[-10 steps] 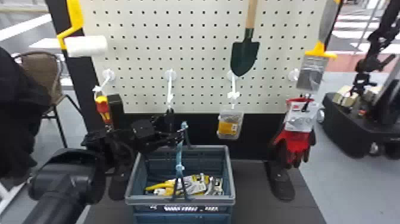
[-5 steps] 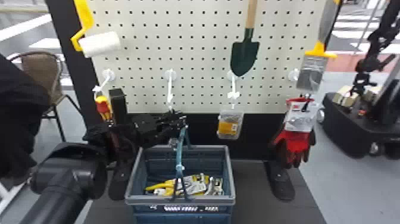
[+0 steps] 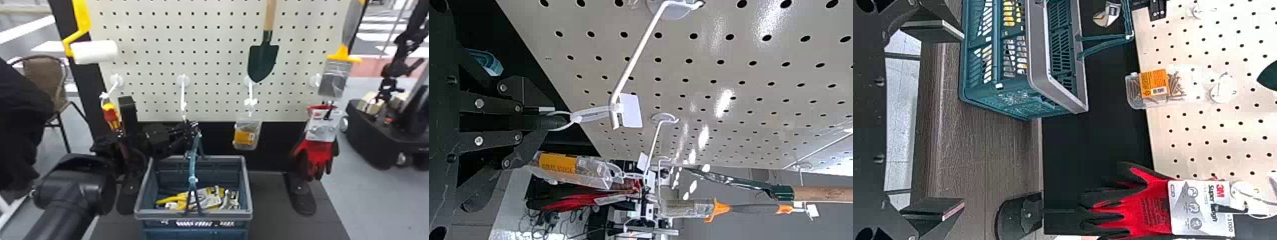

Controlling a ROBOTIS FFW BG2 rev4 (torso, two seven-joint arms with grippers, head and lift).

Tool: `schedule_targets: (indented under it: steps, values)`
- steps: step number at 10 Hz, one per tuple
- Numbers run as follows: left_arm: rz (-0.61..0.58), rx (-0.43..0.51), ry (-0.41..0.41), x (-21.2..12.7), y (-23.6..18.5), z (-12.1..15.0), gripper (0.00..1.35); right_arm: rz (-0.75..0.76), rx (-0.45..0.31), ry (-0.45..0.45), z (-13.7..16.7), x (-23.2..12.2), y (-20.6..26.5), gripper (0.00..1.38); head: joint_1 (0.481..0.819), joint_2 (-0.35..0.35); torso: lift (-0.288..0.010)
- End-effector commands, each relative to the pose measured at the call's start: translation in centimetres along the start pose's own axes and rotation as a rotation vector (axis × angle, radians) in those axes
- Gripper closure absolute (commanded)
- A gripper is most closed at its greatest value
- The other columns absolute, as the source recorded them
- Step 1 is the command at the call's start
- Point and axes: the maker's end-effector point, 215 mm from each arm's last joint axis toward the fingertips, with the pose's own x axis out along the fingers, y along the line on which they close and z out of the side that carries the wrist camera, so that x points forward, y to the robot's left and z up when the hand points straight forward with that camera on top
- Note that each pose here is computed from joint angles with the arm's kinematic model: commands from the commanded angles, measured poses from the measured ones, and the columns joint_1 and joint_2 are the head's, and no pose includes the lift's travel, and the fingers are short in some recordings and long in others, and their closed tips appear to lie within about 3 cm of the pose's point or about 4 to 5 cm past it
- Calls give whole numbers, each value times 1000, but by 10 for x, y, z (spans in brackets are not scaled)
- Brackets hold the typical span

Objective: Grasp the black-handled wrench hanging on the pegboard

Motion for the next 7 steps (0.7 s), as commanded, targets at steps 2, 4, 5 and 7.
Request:
schedule_targets:
  steps: [2,4,5,7]
  values:
    - [3,1,-2,-1,0,-1,1217,1,3,2,-1,-1,1,133,549,0,-100]
    - [3,2,-4,-1,0,-1,1217,1,3,4,-2,-1,1,133,549,0,-100]
    - [3,3,-5,-1,0,-1,1217,1,3,4,-2,-1,1,133,549,0,-100]
    - [4,3,-7,-1,0,0,1217,3,4,4,-2,-1,3,133,549,0,-100]
